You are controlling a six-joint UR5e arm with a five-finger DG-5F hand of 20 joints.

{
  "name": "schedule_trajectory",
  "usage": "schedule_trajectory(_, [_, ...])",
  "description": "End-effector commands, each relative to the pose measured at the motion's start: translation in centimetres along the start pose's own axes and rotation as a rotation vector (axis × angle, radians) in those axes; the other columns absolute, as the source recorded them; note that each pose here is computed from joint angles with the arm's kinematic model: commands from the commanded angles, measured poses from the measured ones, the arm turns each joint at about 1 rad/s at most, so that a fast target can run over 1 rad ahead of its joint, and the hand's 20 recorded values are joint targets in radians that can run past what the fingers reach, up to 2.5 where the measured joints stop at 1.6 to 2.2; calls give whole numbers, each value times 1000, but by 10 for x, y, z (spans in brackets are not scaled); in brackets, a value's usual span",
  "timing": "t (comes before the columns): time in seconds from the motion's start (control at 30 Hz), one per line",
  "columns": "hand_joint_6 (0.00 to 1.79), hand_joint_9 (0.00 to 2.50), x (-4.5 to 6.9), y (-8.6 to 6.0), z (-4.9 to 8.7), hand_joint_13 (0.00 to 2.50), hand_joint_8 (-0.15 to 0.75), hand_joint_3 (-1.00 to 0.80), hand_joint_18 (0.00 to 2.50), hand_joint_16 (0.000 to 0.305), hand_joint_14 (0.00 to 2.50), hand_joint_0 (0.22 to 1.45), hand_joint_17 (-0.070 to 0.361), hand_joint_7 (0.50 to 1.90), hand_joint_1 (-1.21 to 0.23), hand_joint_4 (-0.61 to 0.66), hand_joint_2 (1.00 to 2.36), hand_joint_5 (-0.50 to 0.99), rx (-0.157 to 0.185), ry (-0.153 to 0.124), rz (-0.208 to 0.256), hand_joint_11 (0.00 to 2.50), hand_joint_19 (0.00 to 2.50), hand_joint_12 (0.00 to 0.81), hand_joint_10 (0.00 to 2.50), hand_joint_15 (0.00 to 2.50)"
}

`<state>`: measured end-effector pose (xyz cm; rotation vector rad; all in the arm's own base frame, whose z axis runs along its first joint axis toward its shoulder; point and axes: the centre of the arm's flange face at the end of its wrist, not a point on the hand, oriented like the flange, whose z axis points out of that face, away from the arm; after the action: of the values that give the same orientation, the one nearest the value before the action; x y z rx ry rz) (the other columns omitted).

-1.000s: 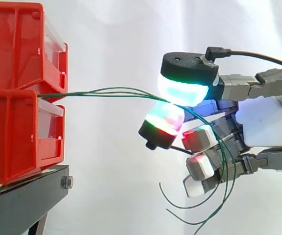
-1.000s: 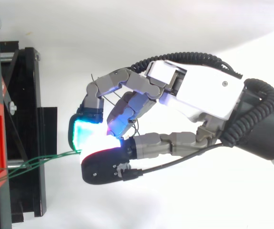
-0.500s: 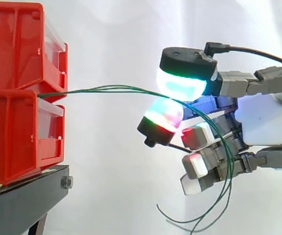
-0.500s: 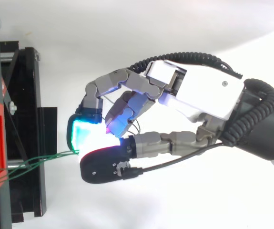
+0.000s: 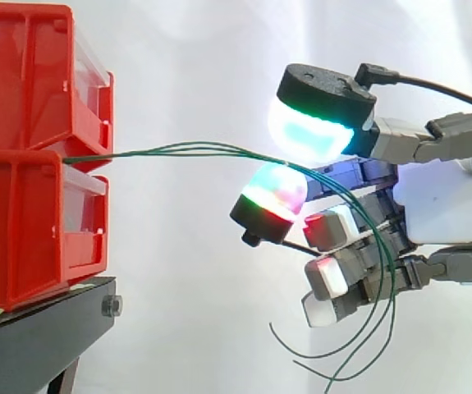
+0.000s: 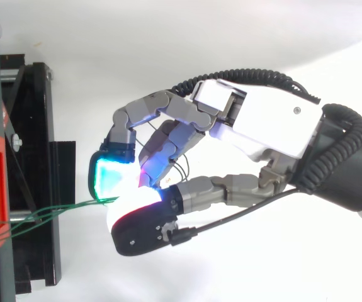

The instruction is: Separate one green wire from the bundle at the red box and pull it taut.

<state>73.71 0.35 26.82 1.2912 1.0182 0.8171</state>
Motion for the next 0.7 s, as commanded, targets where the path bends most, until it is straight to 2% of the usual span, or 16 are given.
schedule_trajectory(0.0, [849,1211,0,0,0,983,262,-500,664,58,28,559,130,1096,-785,78,1000,-142,1,0,0,974,737,345,29,729])
schedule_trajectory(0.03, [857,1204,0,0,0,977,252,-419,656,56,26,627,126,1120,-785,71,1008,-142,1,0,0,972,743,335,30,731])
schedule_trajectory(0.2, [880,1200,0,0,0,977,256,-234,664,55,26,645,125,1165,-793,35,1024,-145,2,0,-1,978,741,335,30,727])
schedule_trajectory(0.3, [894,1190,0,0,0,966,253,-195,668,56,27,652,125,1158,-800,-7,1027,-150,2,0,-1,975,733,331,30,711])
schedule_trajectory(0.43, [894,1139,0,0,0,926,246,-249,637,55,28,681,124,1080,-847,-18,1023,-160,2,0,-1,970,707,325,30,713])
schedule_trajectory(0.6, [888,1105,-1,-1,0,890,232,-477,617,54,26,712,121,1024,-902,-3,1003,-165,4,-1,-2,963,697,317,30,697])
schedule_trajectory(0.67, [885,1103,-1,0,0,889,233,-500,616,54,28,698,121,1023,-894,22,1000,-166,3,-1,-1,971,689,316,30,693])
